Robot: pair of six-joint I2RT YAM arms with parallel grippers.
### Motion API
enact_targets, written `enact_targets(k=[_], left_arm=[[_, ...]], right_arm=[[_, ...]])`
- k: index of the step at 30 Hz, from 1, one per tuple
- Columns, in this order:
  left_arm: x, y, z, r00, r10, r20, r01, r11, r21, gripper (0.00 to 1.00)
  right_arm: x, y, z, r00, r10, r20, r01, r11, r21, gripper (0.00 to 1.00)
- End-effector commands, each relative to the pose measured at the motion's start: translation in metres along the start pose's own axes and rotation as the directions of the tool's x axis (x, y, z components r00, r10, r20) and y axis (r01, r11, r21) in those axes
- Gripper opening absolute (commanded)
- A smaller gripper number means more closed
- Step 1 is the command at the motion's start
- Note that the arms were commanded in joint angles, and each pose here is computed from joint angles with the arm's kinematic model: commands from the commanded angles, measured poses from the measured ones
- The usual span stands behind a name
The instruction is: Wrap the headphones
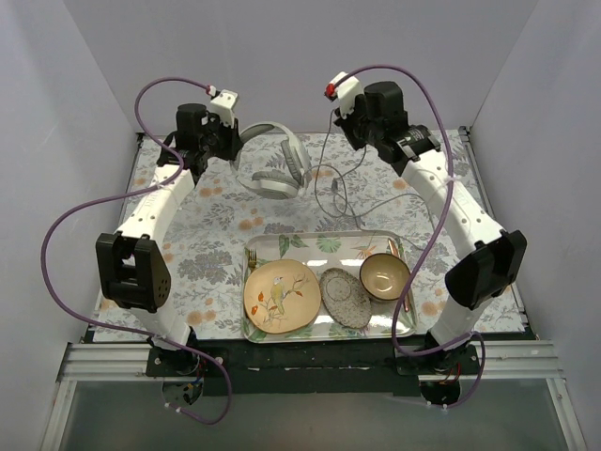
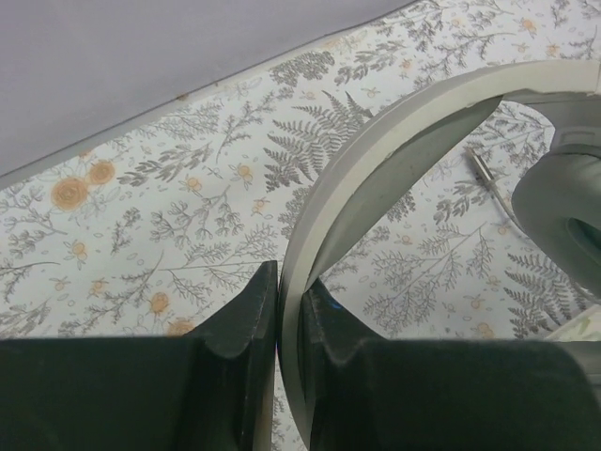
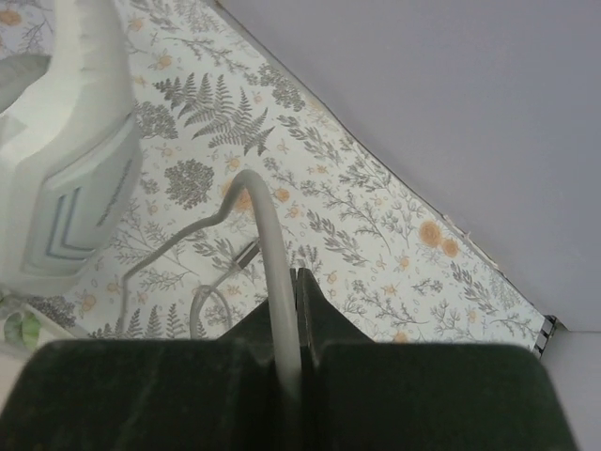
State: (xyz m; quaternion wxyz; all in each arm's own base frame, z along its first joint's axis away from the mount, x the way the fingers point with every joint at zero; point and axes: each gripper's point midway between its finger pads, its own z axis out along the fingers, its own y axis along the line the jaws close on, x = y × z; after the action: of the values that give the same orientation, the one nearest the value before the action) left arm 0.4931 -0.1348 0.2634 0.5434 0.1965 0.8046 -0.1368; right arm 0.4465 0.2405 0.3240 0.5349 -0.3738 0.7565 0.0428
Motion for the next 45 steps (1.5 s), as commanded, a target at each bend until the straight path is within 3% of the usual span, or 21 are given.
enact_targets(k=[1, 3, 7, 9, 10, 12, 13, 14, 17, 18, 19, 20, 21, 23, 26, 27, 30, 39, 42, 45], left_arm=[[-0.02, -0.034, -0.02, 0.999, -0.044, 0.026, 0.04, 0.99, 0.135, 0.0], [-0.014, -0.035, -0.021, 0.996, -0.086, -0.004, 0.085, 0.981, 0.176, 0.0], [-0.013, -0.047, -0.036, 0.969, -0.225, -0.099, 0.245, 0.921, 0.302, 0.0], [-0.022, -0.045, -0.045, 0.964, -0.249, -0.098, 0.267, 0.912, 0.31, 0.0], [-0.023, -0.046, -0.049, 0.959, -0.263, -0.103, 0.282, 0.908, 0.309, 0.0], [-0.03, -0.047, -0.059, 0.96, -0.266, -0.083, 0.278, 0.91, 0.306, 0.0], [-0.032, -0.047, -0.061, 0.958, -0.275, -0.077, 0.285, 0.911, 0.299, 0.0], [-0.036, -0.044, -0.063, 0.959, -0.275, -0.063, 0.282, 0.917, 0.282, 0.0], [-0.045, -0.039, -0.07, 0.959, -0.282, -0.03, 0.28, 0.926, 0.254, 0.0], [-0.051, -0.037, -0.072, 0.959, -0.283, -0.018, 0.278, 0.927, 0.253, 0.0], [-0.053, -0.035, -0.074, 0.957, -0.291, -0.016, 0.286, 0.926, 0.247, 0.0], [-0.056, -0.034, -0.077, 0.955, -0.296, -0.013, 0.29, 0.924, 0.249, 0.0], [-0.058, -0.035, -0.078, 0.955, -0.297, -0.013, 0.29, 0.922, 0.255, 0.0], [-0.066, -0.035, -0.084, 0.956, -0.292, 0.006, 0.281, 0.925, 0.257, 0.0], [-0.077, -0.035, -0.089, 0.957, -0.287, 0.032, 0.269, 0.928, 0.259, 0.0], [-0.08, -0.036, -0.092, 0.957, -0.287, 0.04, 0.267, 0.928, 0.26, 0.0], [-0.086, -0.039, -0.095, 0.957, -0.285, 0.049, 0.262, 0.925, 0.276, 0.0], [-0.095, -0.049, -0.112, 0.96, -0.272, 0.069, 0.238, 0.919, 0.313, 0.0], [-0.097, -0.055, -0.12, 0.961, -0.267, 0.071, 0.229, 0.914, 0.335, 0.0], [-0.098, -0.061, -0.125, 0.963, -0.257, 0.074, 0.215, 0.908, 0.36, 0.0]], right_arm=[[-0.037, -0.04, -0.025, 0.99, 0.036, 0.138, -0.048, 0.995, 0.085, 0.01], [-0.031, -0.047, -0.024, 0.991, 0.053, 0.124, -0.065, 0.993, 0.099, 0.01], [0.029, -0.077, -0.008, 0.99, 0.137, -0.018, -0.133, 0.979, 0.155, 0.01], [0.072, -0.073, 0.007, 0.975, 0.175, -0.139, -0.156, 0.978, 0.139, 0.14], [0.087, -0.074, 0.01, 0.965, 0.189, -0.18, -0.166, 0.977, 0.135, 0.33], [0.113, -0.062, 0.017, 0.946, 0.191, -0.263, -0.17, 0.98, 0.101, 0.51], [0.114, -0.057, 0.019, 0.946, 0.191, -0.262, -0.176, 0.981, 0.078, 0.68], [0.122, -0.051, 0.018, 0.941, 0.191, -0.278, -0.18, 0.982, 0.065, 0.75], [0.089, -0.045, 0.007, 0.979, 0.169, -0.113, -0.169, 0.986, 0.014, 0.84], [0.101, -0.033, 0.006, 0.98, 0.168, -0.105, -0.17, 0.985, -0.012, 0.86], [0.066, -0.036, -0.008, 0.989, 0.138, 0.052, -0.137, 0.99, -0.018, 0.91], [0.06, -0.033, -0.015, 0.986, 0.124, 0.108, -0.122, 0.992, -0.025, 0.93], [0.08, -0.016, -0.015, 0.987, 0.125, 0.101, -0.12, 0.991, -0.055, 0.94], [0.037, -0.004, -0.041, 0.952, 0.058, 0.301, -0.038, 0.997, -0.073, 0.95], [0.033, 0.05, -0.058, 0.912, 0.012, 0.411, 0.07, 0.98, -0.185, 0.95], [0.018, 0.058, -0.064, 0.874, -0.004, 0.487, 0.106, 0.978, -0.182, 0.96], [0.01, 0.093, -0.07, 0.831, 0.056, 0.554, 0.108, 0.96, -0.258, 0.96], [-0.001, 0.095, -0.013, 0.853, 0.231, 0.468, -0.082, 0.945, -0.318, 0.87], [-0.001, 0.096, 0.002, 0.852, 0.258, 0.455, -0.106, 0.937, -0.333, 0.73], [0.001, 0.091, 0.008, 0.853, 0.257, 0.455, -0.122, 0.945, -0.304, 0.41]])
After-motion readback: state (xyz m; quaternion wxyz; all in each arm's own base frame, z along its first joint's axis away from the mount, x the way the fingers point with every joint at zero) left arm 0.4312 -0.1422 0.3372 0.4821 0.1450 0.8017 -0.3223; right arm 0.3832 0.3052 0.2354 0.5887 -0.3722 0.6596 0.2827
